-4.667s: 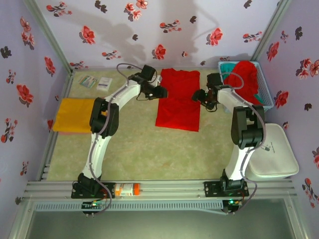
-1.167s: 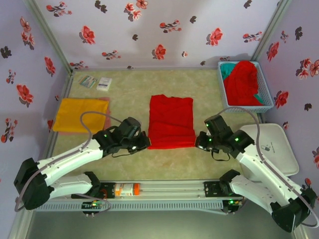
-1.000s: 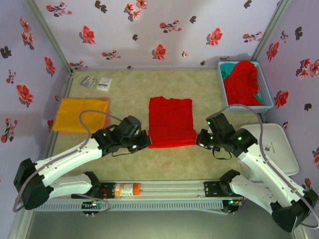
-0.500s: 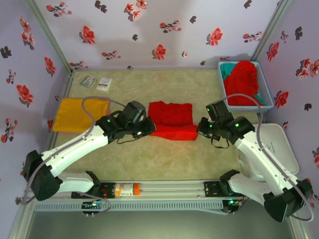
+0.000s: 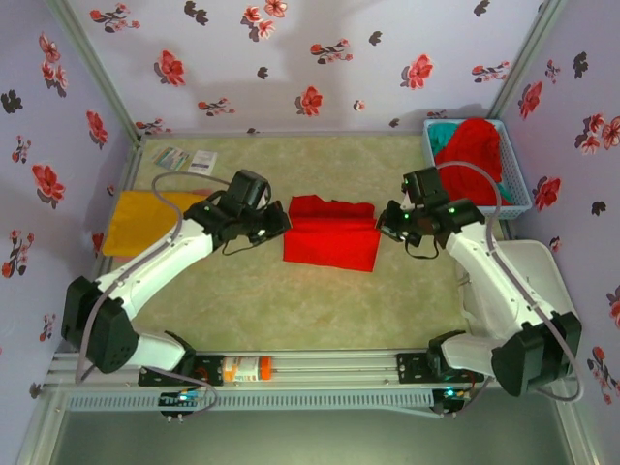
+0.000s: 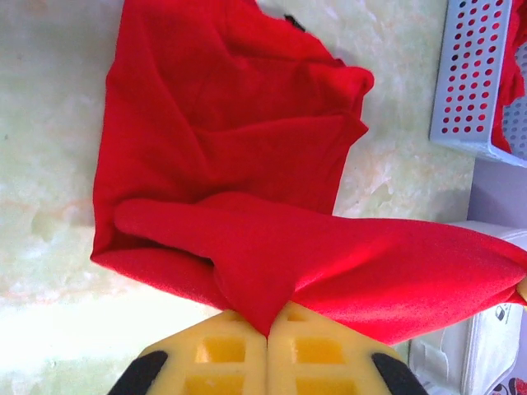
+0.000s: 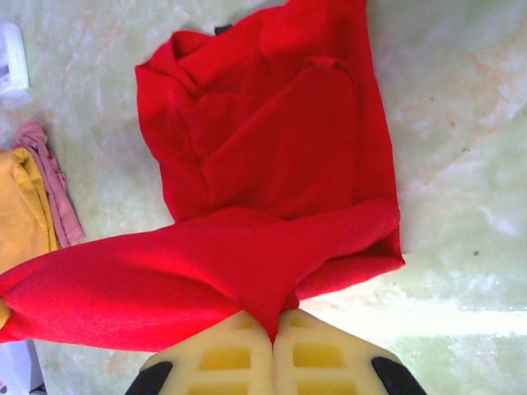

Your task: Fold and stack the t-shirts

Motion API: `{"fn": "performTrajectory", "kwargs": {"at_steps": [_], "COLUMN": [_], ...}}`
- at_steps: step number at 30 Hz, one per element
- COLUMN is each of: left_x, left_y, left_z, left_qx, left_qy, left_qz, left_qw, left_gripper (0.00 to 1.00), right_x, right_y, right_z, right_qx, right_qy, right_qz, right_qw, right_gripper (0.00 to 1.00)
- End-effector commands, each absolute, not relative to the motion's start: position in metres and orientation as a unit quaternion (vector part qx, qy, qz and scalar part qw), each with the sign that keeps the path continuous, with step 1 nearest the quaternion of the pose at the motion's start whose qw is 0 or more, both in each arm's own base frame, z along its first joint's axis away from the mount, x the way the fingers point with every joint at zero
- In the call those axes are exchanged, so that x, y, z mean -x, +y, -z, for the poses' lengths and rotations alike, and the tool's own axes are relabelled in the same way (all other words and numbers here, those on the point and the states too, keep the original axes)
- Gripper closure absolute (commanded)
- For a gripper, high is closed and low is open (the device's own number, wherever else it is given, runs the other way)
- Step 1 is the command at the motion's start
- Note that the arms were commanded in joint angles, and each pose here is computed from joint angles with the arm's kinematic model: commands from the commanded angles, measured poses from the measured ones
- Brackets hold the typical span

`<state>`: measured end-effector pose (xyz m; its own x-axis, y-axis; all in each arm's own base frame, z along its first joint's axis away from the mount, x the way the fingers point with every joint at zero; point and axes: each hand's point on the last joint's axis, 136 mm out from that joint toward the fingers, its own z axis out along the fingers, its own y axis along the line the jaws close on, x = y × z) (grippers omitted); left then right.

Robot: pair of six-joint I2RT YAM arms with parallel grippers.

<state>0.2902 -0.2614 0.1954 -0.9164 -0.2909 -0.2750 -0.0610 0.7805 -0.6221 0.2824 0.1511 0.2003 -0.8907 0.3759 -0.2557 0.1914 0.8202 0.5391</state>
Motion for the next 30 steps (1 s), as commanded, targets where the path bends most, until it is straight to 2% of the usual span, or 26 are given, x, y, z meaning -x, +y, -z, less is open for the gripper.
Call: {"fn": "performTrajectory", "kwargs": {"at_steps": [1, 16, 30], "left_x": [-0.308, -0.351, -0.406], "left_y": [-0.256, -0.251, -0.258], "left_z": [-0.203, -0.171, -0.137], "left_qx": [0.077, 0.081, 0.066], "left_qy": [0.928, 0.934, 0.934], "left_qz": [0.307, 0.305, 0.313], "left_qw": [0.194, 0.167, 0.158], "left_gripper": [1.0, 1.0, 0.99], "right_x": [-0.299, -0.323, -0.366], "right_y": [0.151, 0.149, 0.145], "right_z": [-0.212, -0.185, -0.153], "right_qx": [-0.141, -0.161, -0.186], "right_qy": [0.933, 0.932, 0.929], "right_qz": [-0.265, -0.271, -0.278], "right_qw": [0.196, 0.177, 0.161], "right_gripper": [1.0, 1.0, 1.0]}}
